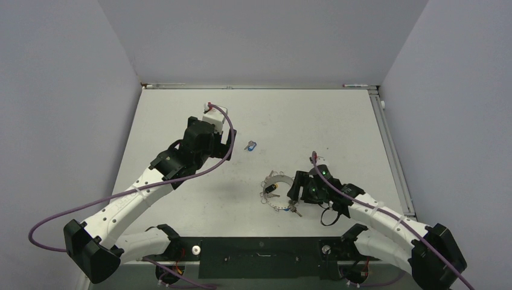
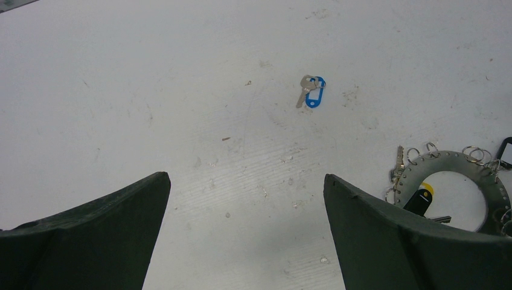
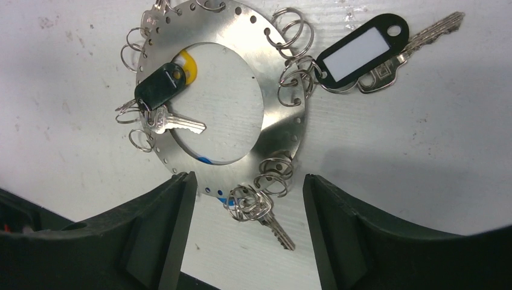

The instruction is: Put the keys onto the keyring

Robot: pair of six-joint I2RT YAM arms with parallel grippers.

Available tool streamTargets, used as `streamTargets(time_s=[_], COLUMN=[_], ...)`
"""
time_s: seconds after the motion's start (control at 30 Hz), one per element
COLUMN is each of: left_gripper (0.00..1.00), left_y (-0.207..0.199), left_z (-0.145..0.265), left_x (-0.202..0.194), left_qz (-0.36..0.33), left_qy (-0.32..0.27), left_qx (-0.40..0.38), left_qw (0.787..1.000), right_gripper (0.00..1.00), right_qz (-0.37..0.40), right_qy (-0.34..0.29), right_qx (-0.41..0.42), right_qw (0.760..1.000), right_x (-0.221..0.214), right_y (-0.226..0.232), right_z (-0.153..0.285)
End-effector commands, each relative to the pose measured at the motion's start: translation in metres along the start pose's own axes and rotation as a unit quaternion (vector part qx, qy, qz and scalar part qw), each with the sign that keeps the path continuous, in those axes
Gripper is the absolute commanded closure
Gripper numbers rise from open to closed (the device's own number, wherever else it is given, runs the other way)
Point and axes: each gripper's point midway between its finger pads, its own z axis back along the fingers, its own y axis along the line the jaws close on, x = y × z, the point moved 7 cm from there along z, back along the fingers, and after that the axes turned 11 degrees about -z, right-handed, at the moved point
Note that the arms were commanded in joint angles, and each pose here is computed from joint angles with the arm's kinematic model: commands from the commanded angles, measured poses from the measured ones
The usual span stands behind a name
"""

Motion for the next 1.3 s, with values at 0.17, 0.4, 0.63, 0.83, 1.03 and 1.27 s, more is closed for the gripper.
streamTargets(time_s=[0.17, 0.4, 0.63, 0.83, 1.03, 1.27], left_gripper=[0.03, 0.03, 0.03, 0.03, 0.03, 0.03], left_y=[0.002, 0.002, 0.002, 0.0, -0.001, -0.002], left_z=[0.006, 0.01, 0.013, 0.015, 0.015, 0.016], left_x=[0.012, 0.014, 0.015, 0.016, 0.016, 0.016], left_qz=[0.007, 0.009, 0.01, 0.009, 0.008, 0.006], left_qy=[-0.028, -0.036, -0.043, -0.045, -0.046, -0.046], left_qx=[0.001, -0.002, -0.006, -0.009, -0.011, -0.011], left_qw=[1.0, 0.999, 0.999, 0.999, 0.999, 0.999], right_gripper=[0.43, 0.44, 0.47, 0.54, 0.56, 0.61], right_qz=[0.006, 0.016, 0.017, 0.013, 0.013, 0.015], right_qy=[-0.081, -0.094, -0.098, -0.11, -0.108, -0.095], right_qx=[-0.131, -0.143, -0.156, -0.167, -0.171, -0.181], right_qw=[0.988, 0.985, 0.983, 0.98, 0.979, 0.979], right_x=[-0.004, -0.005, -0.007, -0.005, -0.008, -0.014], right_y=[0.012, 0.019, 0.014, 0.01, 0.006, 0.001], right_z=[-0.003, -0.011, -0.018, -0.018, -0.024, -0.031])
